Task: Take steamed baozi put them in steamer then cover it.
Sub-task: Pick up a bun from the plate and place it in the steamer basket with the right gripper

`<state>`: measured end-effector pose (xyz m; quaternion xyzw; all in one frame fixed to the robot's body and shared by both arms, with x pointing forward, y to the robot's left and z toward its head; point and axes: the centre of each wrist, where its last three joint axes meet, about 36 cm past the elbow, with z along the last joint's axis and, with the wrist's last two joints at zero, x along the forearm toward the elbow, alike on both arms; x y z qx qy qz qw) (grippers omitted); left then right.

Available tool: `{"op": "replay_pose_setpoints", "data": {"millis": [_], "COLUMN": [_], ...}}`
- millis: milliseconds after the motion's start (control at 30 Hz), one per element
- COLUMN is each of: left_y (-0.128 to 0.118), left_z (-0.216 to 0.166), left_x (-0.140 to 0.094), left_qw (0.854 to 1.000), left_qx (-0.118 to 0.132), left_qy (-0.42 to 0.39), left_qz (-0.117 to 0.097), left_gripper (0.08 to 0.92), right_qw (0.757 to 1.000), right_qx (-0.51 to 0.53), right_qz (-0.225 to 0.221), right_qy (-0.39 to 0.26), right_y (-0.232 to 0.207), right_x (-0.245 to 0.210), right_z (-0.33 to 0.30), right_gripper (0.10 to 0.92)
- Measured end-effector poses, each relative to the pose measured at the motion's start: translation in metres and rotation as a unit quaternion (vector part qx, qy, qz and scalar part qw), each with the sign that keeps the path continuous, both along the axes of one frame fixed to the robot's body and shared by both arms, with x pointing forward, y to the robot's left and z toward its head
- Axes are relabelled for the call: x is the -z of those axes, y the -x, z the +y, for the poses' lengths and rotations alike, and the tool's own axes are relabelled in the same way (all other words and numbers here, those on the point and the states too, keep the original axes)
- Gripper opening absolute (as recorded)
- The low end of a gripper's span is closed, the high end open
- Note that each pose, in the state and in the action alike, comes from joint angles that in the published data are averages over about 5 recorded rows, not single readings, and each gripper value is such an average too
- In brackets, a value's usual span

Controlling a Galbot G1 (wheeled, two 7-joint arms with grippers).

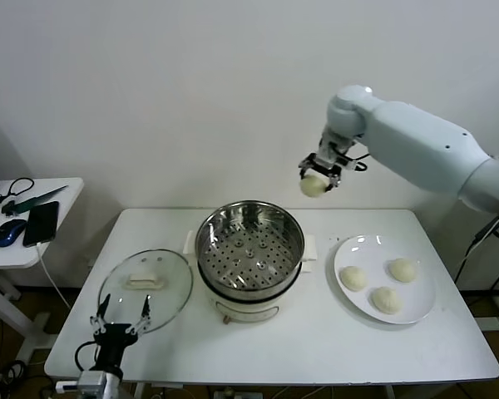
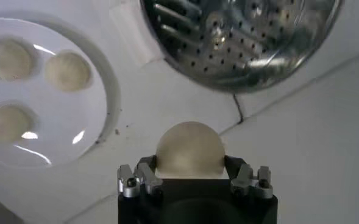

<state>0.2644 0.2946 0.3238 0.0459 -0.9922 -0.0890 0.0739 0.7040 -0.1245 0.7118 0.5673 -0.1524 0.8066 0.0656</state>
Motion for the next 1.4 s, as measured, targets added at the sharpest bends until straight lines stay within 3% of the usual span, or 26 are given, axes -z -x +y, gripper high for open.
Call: {"op": "replay_pose_setpoints", "data": {"millis": [600,1067,1400], "left_y": [-0.002,0.002,0.003], "left_z": [0.003,0.003,0.002], "left_x": [-0.002,-0.001,0.0], "left_qw": [1.0,1.0,1.0], "left_qx": [0.009,0.009,0.009], "left_qy": [-0.004,-0.001,0.0], "left_qz": [-0.001,0.001,0.002], "left_gripper": [0.823,0.823,0.823], "right_qw": [0.983,0.98,0.981], "right_qx": [-0.171,-0.182,-0.178], "right_qz": [-0.004,0.004,0.002], "right_qy": [0.06,0.079,0.078], "right_y": [0.038,0.037,0.034], "right_x": [0.075,0.13,0.13], "right_z": [0.116,0.132,0.127], "right_gripper": [0.729,0.74,0.822]}}
